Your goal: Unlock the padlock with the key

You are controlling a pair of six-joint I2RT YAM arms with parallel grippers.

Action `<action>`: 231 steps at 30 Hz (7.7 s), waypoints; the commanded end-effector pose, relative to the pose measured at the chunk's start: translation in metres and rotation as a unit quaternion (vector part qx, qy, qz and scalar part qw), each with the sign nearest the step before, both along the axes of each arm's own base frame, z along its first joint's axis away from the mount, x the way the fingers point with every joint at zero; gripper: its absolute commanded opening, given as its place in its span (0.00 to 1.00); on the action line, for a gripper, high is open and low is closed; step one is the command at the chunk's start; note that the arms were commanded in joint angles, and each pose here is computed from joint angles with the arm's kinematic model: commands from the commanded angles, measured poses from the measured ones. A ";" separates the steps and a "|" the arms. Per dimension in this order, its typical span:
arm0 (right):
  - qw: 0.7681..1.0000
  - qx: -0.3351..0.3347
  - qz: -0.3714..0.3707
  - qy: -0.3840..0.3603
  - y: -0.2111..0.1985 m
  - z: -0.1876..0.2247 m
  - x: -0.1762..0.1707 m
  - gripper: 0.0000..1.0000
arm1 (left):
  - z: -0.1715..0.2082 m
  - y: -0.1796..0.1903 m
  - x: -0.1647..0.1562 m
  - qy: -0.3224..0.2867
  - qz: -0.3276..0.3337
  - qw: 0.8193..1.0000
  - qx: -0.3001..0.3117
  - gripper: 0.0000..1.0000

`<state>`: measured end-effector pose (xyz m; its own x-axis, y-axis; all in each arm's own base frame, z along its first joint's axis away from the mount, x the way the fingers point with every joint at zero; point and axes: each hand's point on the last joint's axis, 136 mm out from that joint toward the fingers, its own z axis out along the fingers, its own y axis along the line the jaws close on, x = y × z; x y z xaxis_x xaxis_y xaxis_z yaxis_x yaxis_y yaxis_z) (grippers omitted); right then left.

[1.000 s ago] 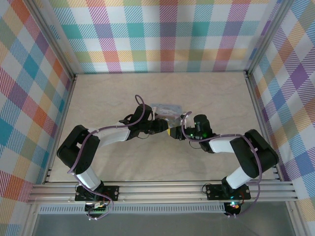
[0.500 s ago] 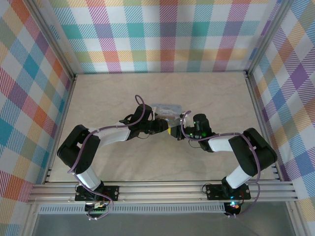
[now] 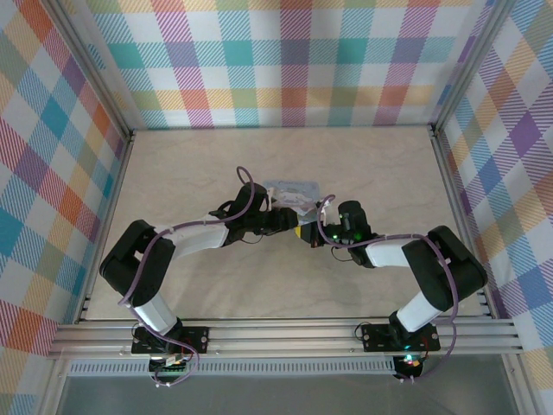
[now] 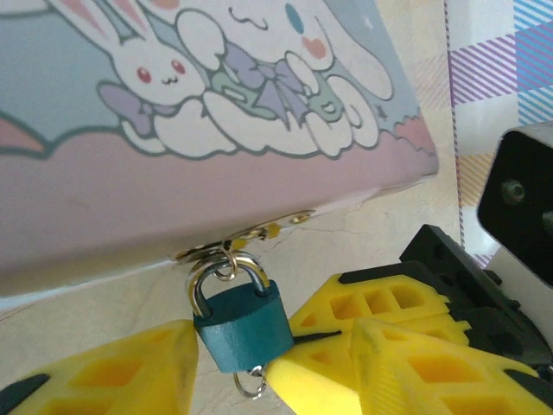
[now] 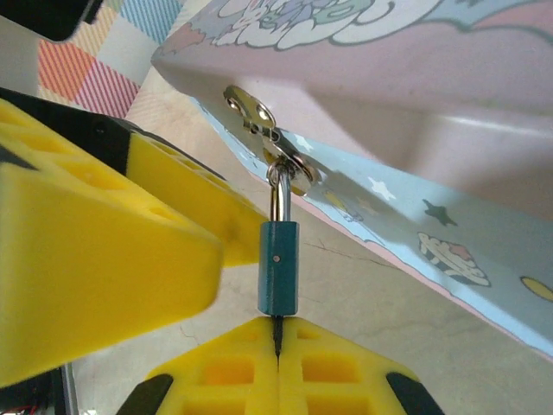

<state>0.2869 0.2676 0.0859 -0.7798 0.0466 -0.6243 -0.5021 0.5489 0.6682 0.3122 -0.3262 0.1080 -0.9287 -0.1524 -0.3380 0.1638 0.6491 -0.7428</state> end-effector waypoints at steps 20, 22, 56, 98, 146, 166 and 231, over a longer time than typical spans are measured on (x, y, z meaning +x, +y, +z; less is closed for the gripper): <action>0.994 -0.014 -0.010 0.106 0.000 0.000 -0.006 0.00 | 0.008 0.051 -0.014 0.109 0.198 0.970 -0.085 0.58; 0.993 -0.017 -0.015 0.120 -0.002 -0.001 -0.007 0.00 | 0.006 0.052 -0.018 0.120 0.213 0.965 -0.090 0.58; 0.980 -0.008 -0.046 0.195 0.002 -0.006 -0.018 0.00 | -0.035 0.002 -0.032 0.190 0.288 0.922 -0.173 0.42; 0.975 0.003 -0.066 0.213 0.002 0.000 -0.014 0.00 | -0.038 -0.023 -0.009 0.188 0.295 0.915 -0.199 0.33; 0.847 -0.306 0.148 -0.409 -0.048 0.057 -0.026 0.64 | -0.030 -0.025 -0.013 0.203 0.288 0.916 -0.194 0.06; 0.789 -0.394 0.226 -0.414 -0.015 -0.005 -0.038 0.55 | -0.028 -0.024 -0.013 0.203 0.289 0.916 -0.192 0.05; 0.915 -0.277 0.111 -0.273 0.022 0.010 -0.022 0.00 | -0.031 -0.025 -0.014 0.207 0.288 0.914 -0.198 0.05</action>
